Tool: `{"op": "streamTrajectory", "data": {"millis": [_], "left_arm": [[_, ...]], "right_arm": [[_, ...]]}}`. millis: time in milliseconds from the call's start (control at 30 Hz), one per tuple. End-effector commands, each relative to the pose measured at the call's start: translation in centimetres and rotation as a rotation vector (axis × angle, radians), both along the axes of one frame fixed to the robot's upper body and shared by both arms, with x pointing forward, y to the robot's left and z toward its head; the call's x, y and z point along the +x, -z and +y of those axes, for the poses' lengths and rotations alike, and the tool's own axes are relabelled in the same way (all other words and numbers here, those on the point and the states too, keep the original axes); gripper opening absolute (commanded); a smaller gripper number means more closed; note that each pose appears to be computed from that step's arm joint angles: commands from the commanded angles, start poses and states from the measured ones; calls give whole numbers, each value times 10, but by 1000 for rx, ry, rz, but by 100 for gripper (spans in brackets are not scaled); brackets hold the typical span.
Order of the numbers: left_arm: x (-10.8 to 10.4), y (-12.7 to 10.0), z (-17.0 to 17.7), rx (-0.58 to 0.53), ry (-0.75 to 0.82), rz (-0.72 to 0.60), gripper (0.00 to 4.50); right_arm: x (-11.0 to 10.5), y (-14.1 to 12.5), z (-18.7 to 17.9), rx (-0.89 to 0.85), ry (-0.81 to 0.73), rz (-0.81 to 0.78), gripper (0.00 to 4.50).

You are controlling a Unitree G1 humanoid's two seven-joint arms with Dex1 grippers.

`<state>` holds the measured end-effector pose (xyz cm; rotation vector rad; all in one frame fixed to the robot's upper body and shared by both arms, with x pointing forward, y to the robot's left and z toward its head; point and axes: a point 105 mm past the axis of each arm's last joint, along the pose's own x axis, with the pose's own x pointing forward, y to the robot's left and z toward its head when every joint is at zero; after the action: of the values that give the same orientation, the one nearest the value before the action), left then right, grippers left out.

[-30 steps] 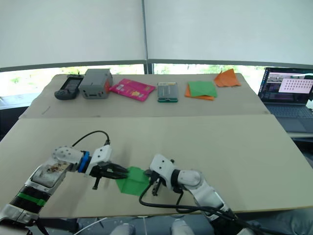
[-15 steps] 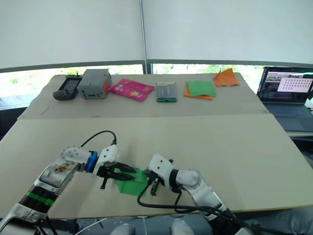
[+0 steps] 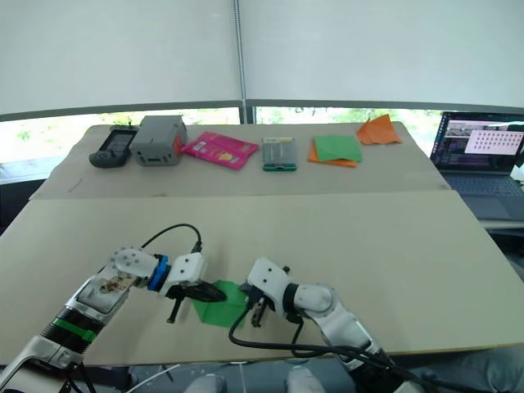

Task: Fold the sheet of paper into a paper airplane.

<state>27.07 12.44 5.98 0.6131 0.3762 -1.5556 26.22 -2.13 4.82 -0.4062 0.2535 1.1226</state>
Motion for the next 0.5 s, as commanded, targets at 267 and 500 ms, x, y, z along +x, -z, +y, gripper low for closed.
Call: {"op": "streamTrajectory", "data": {"millis": [267,500], "left_arm": [[6,17,27,135,-37,-25,4],[3,17,38,137,-64,-4,4]], "right_arm": [[-5,24,-11,-89,32,85,0],[-6,25,-14,-98,37,89,0]]}}
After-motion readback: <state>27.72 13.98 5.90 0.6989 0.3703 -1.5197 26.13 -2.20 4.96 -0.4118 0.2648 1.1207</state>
